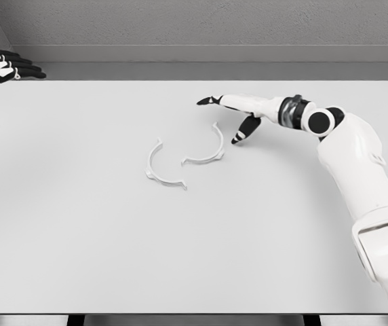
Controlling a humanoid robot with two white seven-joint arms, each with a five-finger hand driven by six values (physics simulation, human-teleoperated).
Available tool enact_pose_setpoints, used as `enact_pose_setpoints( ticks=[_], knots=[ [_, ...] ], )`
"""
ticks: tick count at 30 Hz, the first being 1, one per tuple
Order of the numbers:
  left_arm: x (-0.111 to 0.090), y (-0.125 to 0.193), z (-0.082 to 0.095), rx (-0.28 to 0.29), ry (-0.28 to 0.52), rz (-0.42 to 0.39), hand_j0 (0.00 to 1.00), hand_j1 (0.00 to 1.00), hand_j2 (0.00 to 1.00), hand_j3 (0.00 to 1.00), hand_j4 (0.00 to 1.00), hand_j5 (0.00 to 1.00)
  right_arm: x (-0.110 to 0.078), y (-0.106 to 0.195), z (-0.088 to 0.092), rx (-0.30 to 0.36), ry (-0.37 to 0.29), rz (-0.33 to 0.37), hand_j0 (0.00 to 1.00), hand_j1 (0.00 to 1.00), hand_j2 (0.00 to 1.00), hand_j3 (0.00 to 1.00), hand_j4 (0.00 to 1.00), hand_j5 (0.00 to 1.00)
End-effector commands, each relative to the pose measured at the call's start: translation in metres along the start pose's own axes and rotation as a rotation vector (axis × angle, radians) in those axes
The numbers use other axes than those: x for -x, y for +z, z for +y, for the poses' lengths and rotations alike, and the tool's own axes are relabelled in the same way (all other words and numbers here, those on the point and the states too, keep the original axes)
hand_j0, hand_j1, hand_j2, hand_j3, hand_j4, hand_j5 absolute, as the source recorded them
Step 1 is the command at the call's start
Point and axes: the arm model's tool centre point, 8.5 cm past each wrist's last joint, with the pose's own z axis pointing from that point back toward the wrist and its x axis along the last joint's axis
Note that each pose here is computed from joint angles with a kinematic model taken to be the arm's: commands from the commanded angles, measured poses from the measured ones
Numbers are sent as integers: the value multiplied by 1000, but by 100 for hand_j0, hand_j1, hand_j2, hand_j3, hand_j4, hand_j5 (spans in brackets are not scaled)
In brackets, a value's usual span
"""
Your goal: Assemble PVC drainage pipe clamps
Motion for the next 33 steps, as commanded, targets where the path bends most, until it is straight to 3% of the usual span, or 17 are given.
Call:
enact_pose_setpoints(
  ticks=[1, 19, 22, 25, 33],
  knots=[
    [1, 2, 2, 0, 1, 4, 100, 100, 100, 100, 100, 100, -4, -3, -3, 11, -5, -12, 100, 100, 100, 100, 100, 100],
    [1, 8, 8, -2, -13, 15, 100, 100, 100, 100, 100, 100, -22, -19, -3, 9, -4, -51, 100, 100, 100, 100, 100, 100],
    [2, 9, 10, -7, -16, 17, 100, 100, 100, 100, 100, 100, -12, -8, -12, 43, -20, -34, 100, 100, 100, 100, 100, 100],
    [2, 9, 10, -7, -16, 17, 100, 100, 100, 100, 100, 100, 0, 0, -10, 47, -46, -7, 100, 100, 100, 100, 100, 100],
    [2, 9, 10, -9, -16, 17, 100, 100, 100, 100, 100, 100, -7, -13, 0, 27, -70, -24, 100, 100, 100, 100, 100, 100]
  ],
)
